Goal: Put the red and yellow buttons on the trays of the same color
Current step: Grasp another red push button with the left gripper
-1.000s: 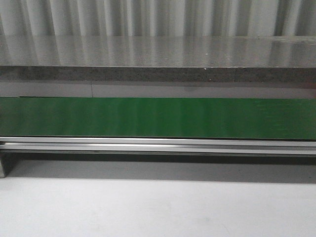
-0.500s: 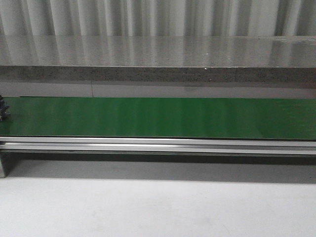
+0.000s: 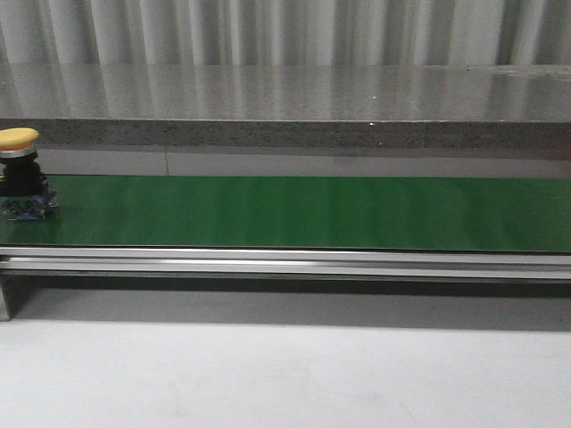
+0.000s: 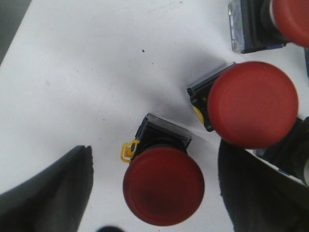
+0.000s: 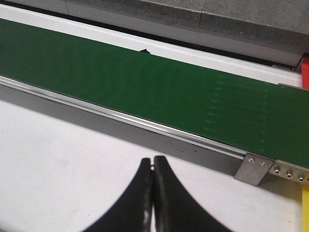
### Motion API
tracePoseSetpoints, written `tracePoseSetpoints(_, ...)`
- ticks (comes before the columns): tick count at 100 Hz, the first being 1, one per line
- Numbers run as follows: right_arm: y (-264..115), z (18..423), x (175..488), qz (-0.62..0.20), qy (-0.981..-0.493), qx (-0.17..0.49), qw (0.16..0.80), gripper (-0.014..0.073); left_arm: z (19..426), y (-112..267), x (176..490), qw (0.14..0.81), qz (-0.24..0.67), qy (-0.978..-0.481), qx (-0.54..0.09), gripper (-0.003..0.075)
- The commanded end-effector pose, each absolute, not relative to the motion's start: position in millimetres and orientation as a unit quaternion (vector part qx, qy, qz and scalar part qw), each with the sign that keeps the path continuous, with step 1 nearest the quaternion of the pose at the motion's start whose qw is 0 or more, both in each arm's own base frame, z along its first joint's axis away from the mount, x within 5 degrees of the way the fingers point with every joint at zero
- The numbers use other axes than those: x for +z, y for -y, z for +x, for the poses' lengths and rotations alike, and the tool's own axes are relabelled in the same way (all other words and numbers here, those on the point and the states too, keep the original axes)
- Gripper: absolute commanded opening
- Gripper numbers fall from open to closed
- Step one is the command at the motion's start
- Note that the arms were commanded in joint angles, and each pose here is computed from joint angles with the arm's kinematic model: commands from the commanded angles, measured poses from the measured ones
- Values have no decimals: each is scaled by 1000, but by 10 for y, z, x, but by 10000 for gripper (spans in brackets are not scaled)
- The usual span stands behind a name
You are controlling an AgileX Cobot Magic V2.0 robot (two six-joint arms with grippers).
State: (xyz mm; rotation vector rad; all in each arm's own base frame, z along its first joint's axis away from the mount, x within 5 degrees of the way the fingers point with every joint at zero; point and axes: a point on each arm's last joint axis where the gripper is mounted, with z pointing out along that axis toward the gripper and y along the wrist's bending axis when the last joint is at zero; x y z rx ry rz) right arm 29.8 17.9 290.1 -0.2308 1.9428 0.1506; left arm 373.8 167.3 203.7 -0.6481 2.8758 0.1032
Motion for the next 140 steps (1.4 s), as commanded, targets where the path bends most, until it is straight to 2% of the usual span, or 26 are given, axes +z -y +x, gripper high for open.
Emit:
tracePoseSetpoints(1,-179,315,3031,-95,-800,65,589,-66,3759,-1687,2286,139,-218,-965,42,379)
tracePoseSetpoints(12,-179,315,3031,-95,-800,65,589,-66,3764,-1689,2279,141,-218,-965,43,241)
tracePoseSetpoints(26,-179,315,3031,-95,-800,65,589,-66,3756,-1686,2320,146,-215,-965,44,153)
tracePoseSetpoints(39,-179,315,3031,-95,-800,65,589,-66,3711,-1608,2502,158,-200,-966,48,146)
tracePoseSetpoints(53,-179,315,3031,-95,-800,65,589,-66,3630,-1403,2887,198,-169,-963,66,146)
tracePoseSetpoints(73,-179,315,3031,-95,-800,65,589,-66,3448,-862,3437,250,-101,-961,64,146)
tracePoseSetpoints(84,-179,315,3031,-95,-800,65,589,-66,3392,-593,3594,270,-65,-959,60,146)
tracePoseSetpoints(113,-179,316,3031,-95,-800,65,589,-66,3404,-49,3489,255,11,-966,36,146)
tracePoseSetpoints(140,-179,315,3030,-95,-800,65,589,-66,3401,16,3203,244,18,-969,25,146)
